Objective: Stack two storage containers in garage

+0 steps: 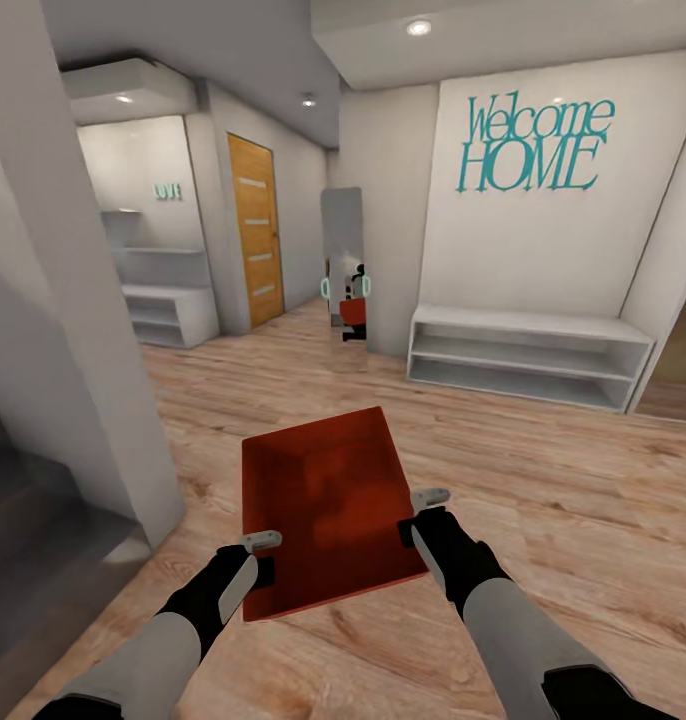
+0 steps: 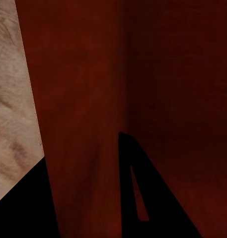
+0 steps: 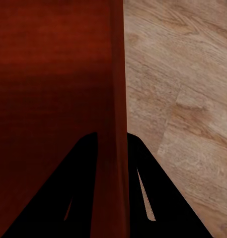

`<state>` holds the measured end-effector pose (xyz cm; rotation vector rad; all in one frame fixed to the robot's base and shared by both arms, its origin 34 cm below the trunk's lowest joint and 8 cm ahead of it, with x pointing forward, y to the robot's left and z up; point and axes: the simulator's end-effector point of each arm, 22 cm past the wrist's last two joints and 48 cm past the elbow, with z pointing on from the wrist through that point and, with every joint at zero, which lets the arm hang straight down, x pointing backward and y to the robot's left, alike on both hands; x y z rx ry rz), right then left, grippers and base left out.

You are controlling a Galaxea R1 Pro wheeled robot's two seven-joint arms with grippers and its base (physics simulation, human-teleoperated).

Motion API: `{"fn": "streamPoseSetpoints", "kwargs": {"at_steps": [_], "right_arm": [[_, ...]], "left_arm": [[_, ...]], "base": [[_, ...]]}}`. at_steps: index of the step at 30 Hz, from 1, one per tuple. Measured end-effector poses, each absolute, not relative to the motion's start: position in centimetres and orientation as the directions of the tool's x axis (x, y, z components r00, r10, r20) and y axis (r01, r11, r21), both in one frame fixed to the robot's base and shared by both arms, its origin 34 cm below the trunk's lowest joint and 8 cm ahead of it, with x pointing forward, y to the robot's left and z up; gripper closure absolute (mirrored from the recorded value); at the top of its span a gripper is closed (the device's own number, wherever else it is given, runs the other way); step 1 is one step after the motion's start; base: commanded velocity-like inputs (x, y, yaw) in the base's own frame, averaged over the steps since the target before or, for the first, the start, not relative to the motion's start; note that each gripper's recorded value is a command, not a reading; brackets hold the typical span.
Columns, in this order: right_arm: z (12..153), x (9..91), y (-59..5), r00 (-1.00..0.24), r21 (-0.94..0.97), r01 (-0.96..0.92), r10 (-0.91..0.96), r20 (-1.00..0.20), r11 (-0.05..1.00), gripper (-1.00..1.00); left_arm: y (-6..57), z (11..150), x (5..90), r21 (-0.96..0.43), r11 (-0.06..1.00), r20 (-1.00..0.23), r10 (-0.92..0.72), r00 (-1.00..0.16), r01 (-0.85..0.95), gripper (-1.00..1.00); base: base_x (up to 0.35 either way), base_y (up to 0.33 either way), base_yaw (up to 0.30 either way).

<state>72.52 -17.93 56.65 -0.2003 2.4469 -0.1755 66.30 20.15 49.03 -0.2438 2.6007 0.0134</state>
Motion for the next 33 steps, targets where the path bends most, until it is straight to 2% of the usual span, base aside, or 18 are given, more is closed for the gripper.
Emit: {"fn": "streamPoseSetpoints", "kwargs": {"at_steps": [33], "right_arm": [[56.66, 72.52, -17.92, -0.766, -0.177, -0.099, -0.188, -0.615, 0.979, 1.00]], "left_arm": [[20.16, 49.04, 66.31, -0.037, 0.984, -0.504, -0.170, -0.847, -0.176, 1.00]], "base": [[0.336, 0.000, 0.000]]}}
